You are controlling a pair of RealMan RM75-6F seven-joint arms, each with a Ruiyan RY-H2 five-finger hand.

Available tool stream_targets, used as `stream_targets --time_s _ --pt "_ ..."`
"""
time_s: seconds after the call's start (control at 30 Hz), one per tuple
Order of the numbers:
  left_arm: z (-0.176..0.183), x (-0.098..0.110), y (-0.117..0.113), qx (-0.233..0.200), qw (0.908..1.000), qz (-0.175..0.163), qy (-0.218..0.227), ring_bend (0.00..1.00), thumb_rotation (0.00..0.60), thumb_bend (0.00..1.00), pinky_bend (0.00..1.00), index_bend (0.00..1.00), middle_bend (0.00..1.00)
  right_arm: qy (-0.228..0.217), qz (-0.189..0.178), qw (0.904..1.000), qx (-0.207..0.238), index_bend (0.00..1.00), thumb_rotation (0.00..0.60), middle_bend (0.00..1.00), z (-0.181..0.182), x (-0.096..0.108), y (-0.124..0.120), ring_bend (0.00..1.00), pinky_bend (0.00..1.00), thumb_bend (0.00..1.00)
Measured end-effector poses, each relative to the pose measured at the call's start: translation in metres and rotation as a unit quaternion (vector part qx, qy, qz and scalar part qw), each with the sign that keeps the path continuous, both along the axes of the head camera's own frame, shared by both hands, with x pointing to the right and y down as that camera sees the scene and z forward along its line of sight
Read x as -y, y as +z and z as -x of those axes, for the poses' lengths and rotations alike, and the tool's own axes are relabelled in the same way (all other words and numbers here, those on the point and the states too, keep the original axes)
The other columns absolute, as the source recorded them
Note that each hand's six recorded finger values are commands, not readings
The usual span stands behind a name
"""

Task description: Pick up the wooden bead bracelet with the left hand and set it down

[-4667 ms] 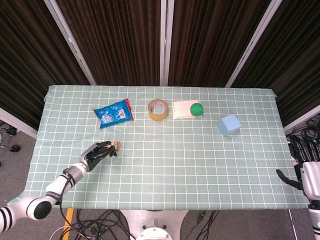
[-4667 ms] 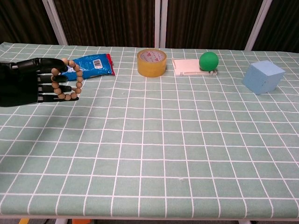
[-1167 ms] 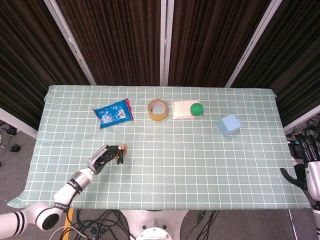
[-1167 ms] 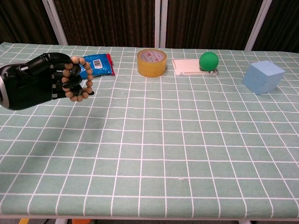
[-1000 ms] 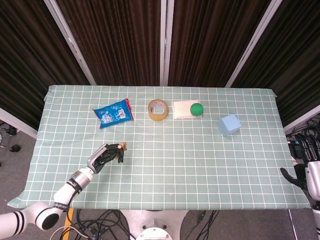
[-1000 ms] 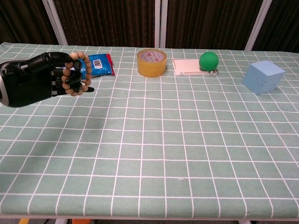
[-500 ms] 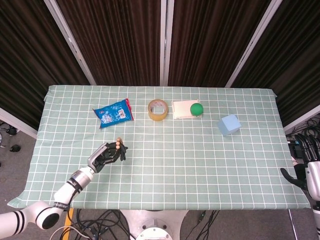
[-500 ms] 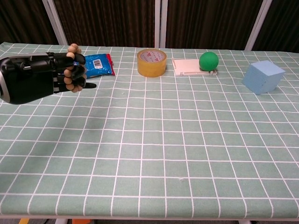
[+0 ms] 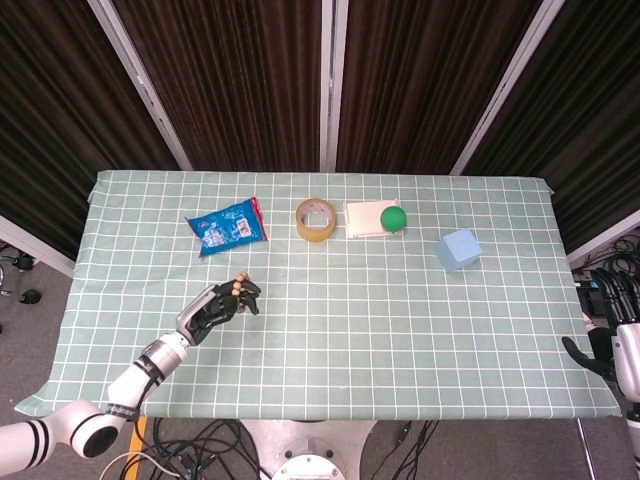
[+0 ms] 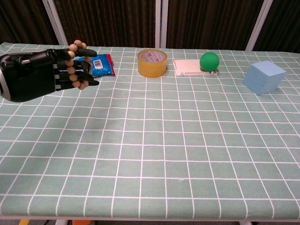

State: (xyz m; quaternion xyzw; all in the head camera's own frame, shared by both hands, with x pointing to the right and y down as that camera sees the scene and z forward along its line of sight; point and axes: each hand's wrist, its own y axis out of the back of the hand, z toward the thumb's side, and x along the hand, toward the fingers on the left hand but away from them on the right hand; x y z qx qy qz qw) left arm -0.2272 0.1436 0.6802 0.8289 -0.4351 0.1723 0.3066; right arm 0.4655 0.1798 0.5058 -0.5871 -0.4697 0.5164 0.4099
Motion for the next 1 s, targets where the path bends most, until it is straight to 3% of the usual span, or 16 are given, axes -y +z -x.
stream_targets --time_s 0.07,0.13,0.23,0.4,0.57,0.73,0.87,0.9,0.93,0.97,1.0 --pt "0.000 0.002 -0.002 -0.009 0.9999 -0.003 -0.005 0.39 0.038 0.93 0.15 0.34 0.51 0.000 0.000 1.0000 0.000 0.00 0.600 0.09 0.000 0.000 0.000 0.00 0.00 0.10" --pt "0.001 0.003 -0.003 -0.018 0.9998 -0.007 -0.007 0.39 0.003 0.88 0.14 0.34 0.51 0.000 -0.001 1.0000 0.000 0.00 0.600 0.09 0.000 0.000 0.000 0.00 0.00 0.10" --pt "0.003 0.005 -0.005 -0.025 0.9995 -0.015 -0.008 0.39 0.000 0.82 0.14 0.34 0.51 0.001 -0.001 1.0000 0.000 0.00 0.600 0.09 -0.001 0.000 0.000 0.00 0.00 0.10" --pt "0.004 0.007 -0.005 -0.020 0.9995 -0.026 0.003 0.39 0.000 0.63 0.14 0.34 0.52 0.002 0.000 1.0000 0.001 0.00 0.600 0.09 -0.001 0.000 0.000 0.00 0.00 0.10" --pt "0.005 0.007 -0.003 0.009 0.9978 -0.057 0.033 0.38 0.000 0.50 0.14 0.34 0.52 0.002 0.001 1.0000 0.002 0.00 0.600 0.09 -0.001 -0.001 0.001 0.00 0.00 0.10" --pt "0.006 0.007 0.003 0.059 0.9902 -0.097 0.082 0.32 0.000 0.21 0.14 0.33 0.49 0.003 0.002 1.0000 0.004 0.00 0.600 0.09 -0.002 0.000 0.002 0.00 0.00 0.10" --pt "0.004 0.005 0.007 0.079 0.9848 -0.103 0.115 0.31 0.000 0.16 0.14 0.32 0.47 0.005 0.002 1.0000 0.005 0.00 0.600 0.09 -0.003 0.000 0.002 0.00 0.00 0.10" --pt "0.004 0.004 0.008 0.079 0.9848 -0.099 0.119 0.31 0.028 0.16 0.13 0.31 0.46 0.005 0.002 1.0000 0.005 0.00 0.600 0.09 -0.003 0.000 0.003 0.00 0.00 0.10" --pt "0.003 0.004 0.009 0.076 0.9854 -0.092 0.122 0.30 0.173 0.16 0.13 0.29 0.45 0.005 0.003 1.0000 0.006 0.00 0.600 0.09 -0.004 0.000 0.003 0.00 0.00 0.10" --pt "0.003 0.003 0.010 0.073 0.9860 -0.086 0.124 0.30 0.255 0.16 0.13 0.28 0.44 0.006 0.003 1.0000 0.006 0.00 0.600 0.09 -0.004 0.000 0.003 0.00 0.00 0.10" --pt "0.003 0.003 0.010 0.069 0.9864 -0.080 0.126 0.28 0.463 0.16 0.13 0.25 0.41 0.006 0.003 1.0000 0.006 0.00 0.600 0.09 -0.004 0.000 0.003 0.00 0.00 0.10"
